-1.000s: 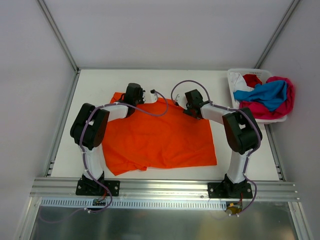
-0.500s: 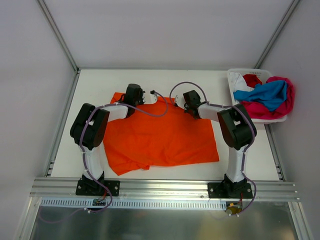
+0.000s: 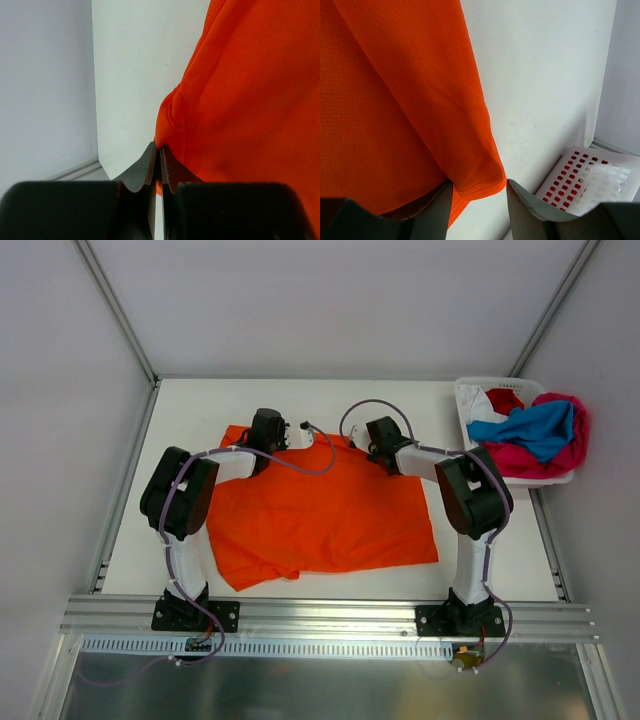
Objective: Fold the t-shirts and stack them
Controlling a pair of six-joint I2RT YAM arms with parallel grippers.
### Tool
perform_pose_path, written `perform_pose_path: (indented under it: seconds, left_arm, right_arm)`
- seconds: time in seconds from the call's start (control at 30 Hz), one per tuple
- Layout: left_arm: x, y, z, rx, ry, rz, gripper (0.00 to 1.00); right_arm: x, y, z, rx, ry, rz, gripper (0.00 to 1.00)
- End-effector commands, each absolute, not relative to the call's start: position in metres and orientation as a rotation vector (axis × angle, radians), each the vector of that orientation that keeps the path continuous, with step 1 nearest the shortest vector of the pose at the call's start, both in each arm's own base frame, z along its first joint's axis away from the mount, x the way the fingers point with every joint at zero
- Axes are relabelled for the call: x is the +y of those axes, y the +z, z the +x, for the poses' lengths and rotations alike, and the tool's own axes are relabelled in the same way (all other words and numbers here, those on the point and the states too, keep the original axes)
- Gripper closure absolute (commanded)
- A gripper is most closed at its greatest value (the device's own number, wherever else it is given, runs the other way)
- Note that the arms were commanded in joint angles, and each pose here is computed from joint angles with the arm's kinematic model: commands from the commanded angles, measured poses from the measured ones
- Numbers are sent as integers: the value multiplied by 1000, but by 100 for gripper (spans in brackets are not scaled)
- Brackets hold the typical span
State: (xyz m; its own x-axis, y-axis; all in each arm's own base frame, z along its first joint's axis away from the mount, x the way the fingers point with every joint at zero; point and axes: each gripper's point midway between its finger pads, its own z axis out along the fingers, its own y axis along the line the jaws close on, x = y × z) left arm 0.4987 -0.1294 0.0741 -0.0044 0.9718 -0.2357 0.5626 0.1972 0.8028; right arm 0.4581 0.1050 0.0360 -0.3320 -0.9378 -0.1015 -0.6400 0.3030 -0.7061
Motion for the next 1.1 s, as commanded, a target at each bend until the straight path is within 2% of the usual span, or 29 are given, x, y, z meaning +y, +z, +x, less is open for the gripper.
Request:
perform_pose_path:
  seconds: [0.0, 0.43, 0.63, 1.07]
  left_arm:
    - [-132, 95, 498, 1657, 663, 1423, 100]
    - [-132, 92, 498, 1669, 656, 1421, 100]
    - [-132, 88, 497, 1674, 657, 1430, 100]
    - [-130, 86, 497, 1687, 656, 1429, 100]
  right_arm:
    - [110, 49, 468, 2056, -760, -1358, 50]
    - [116, 59, 465, 2067, -710, -1351, 52]
    - [114, 57, 469, 2051, -752, -1364, 57]
    - [111, 65, 476, 2026, -800, -1358, 59]
